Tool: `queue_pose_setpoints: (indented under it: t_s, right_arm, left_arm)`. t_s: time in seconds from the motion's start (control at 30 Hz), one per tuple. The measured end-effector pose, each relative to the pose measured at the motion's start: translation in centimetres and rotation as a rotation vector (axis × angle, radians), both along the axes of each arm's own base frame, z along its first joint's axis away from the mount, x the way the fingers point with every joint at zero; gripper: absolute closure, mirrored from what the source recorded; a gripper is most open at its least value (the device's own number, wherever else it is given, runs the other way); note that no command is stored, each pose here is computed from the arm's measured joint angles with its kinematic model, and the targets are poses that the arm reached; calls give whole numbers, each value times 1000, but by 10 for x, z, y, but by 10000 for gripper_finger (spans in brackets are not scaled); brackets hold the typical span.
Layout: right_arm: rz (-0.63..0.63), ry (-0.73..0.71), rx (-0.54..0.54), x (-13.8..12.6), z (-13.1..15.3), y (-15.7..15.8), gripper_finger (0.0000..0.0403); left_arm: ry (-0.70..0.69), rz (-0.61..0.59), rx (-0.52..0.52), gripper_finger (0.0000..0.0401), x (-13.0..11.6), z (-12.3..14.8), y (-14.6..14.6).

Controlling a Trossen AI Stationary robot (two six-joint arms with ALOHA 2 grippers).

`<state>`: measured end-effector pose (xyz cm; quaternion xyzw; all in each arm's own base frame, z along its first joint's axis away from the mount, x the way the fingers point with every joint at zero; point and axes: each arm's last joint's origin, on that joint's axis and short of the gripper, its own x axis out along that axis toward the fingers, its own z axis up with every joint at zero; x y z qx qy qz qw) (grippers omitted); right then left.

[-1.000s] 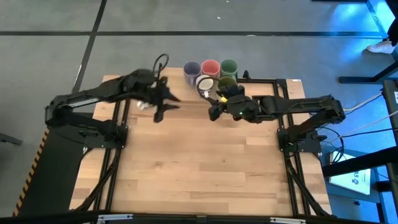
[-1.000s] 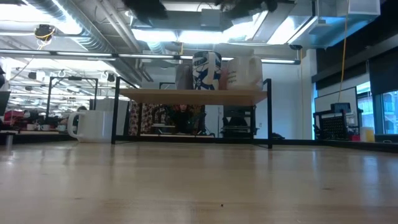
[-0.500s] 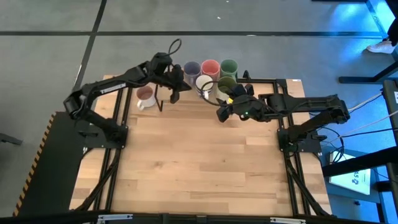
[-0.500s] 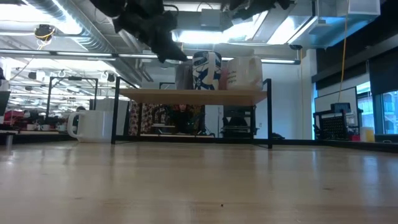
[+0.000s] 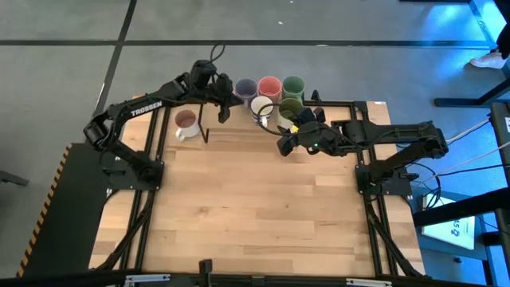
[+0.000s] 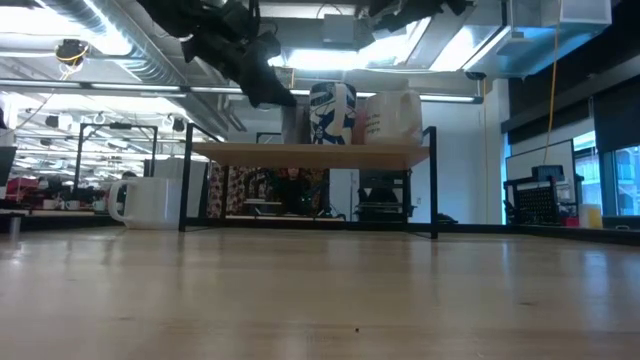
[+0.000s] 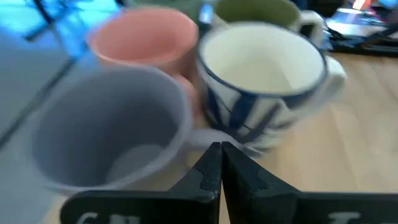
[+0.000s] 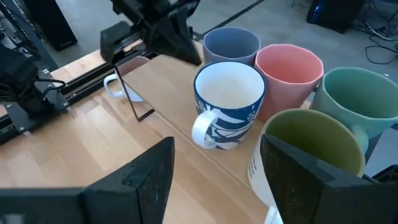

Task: Place coffee mugs
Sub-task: Put the blue mug on the shelf

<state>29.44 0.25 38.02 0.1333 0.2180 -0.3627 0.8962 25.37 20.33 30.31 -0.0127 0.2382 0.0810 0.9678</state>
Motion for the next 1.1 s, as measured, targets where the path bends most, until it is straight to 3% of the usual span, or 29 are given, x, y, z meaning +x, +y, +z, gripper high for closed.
queue_pose_setpoints:
  t_s: [0.2,1.1]
  right_arm:
    - [-26,-2,-21,0,0,-1,178]
    - [-28,-5,-16,0,0,-1,178]
  left_arm:
    - [19,-6,-20,400,5,-10,5]
    - [49,153,79,398,1,-7,14]
